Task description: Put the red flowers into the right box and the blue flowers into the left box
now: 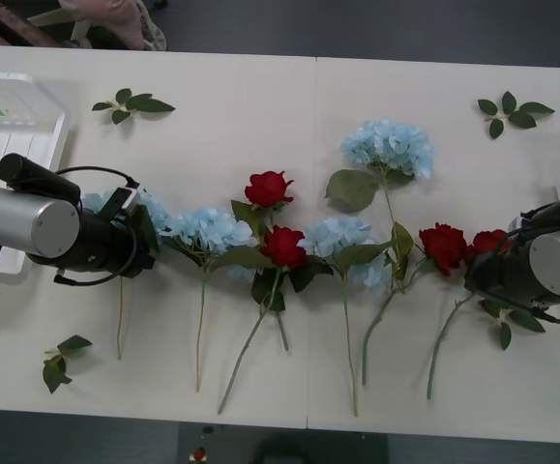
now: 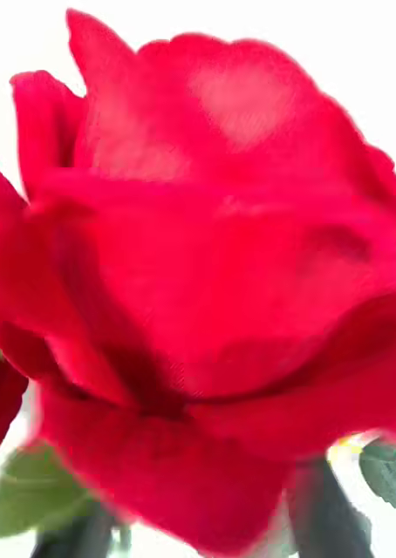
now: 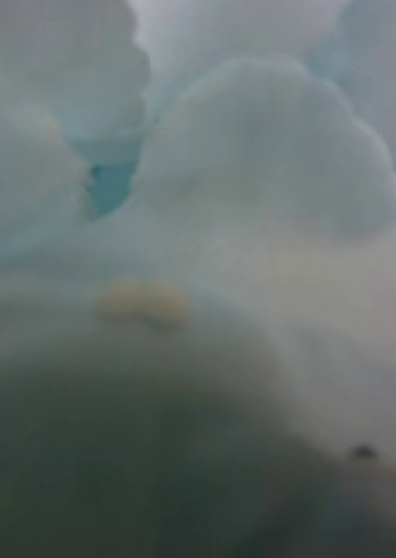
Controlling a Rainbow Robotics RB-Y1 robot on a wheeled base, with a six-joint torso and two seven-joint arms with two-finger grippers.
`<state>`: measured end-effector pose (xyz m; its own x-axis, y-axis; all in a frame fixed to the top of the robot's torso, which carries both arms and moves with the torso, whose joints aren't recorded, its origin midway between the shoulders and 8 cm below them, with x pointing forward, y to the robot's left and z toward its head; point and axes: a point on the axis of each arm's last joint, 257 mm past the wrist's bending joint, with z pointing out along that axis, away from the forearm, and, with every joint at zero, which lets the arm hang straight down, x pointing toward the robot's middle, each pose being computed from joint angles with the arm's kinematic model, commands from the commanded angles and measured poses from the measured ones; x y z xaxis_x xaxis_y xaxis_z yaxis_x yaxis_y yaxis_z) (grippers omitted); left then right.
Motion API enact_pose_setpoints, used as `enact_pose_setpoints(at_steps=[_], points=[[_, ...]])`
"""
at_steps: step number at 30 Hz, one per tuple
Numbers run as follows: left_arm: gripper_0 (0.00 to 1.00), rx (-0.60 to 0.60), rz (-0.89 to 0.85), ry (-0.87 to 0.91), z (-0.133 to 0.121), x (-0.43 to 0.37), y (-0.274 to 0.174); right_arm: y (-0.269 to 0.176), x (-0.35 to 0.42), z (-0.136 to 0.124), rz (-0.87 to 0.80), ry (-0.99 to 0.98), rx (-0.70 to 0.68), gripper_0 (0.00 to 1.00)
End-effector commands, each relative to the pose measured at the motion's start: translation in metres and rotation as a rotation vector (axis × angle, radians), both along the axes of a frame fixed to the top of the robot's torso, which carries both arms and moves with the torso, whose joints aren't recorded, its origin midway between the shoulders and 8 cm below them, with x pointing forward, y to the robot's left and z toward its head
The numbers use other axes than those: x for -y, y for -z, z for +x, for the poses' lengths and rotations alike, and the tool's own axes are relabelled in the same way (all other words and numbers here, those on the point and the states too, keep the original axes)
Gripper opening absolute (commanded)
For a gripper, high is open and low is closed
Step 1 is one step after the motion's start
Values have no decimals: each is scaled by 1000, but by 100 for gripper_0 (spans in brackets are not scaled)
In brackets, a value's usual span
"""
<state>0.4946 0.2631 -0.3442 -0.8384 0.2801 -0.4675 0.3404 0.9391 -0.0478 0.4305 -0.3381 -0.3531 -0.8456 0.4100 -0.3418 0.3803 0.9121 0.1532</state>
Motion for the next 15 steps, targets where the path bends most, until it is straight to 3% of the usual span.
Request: enact_pose_setpoints(at_steps=[1, 8, 15], points=[[0, 32, -4, -23, 13, 0, -14, -4, -10, 9, -7, -33, 29, 0], [0, 46, 13, -24, 16, -4, -16, -5, -12, 9, -5, -42, 30, 0], [0, 92, 51, -29, 30, -24, -38, -39, -5, 16, -53, -91, 86, 0]])
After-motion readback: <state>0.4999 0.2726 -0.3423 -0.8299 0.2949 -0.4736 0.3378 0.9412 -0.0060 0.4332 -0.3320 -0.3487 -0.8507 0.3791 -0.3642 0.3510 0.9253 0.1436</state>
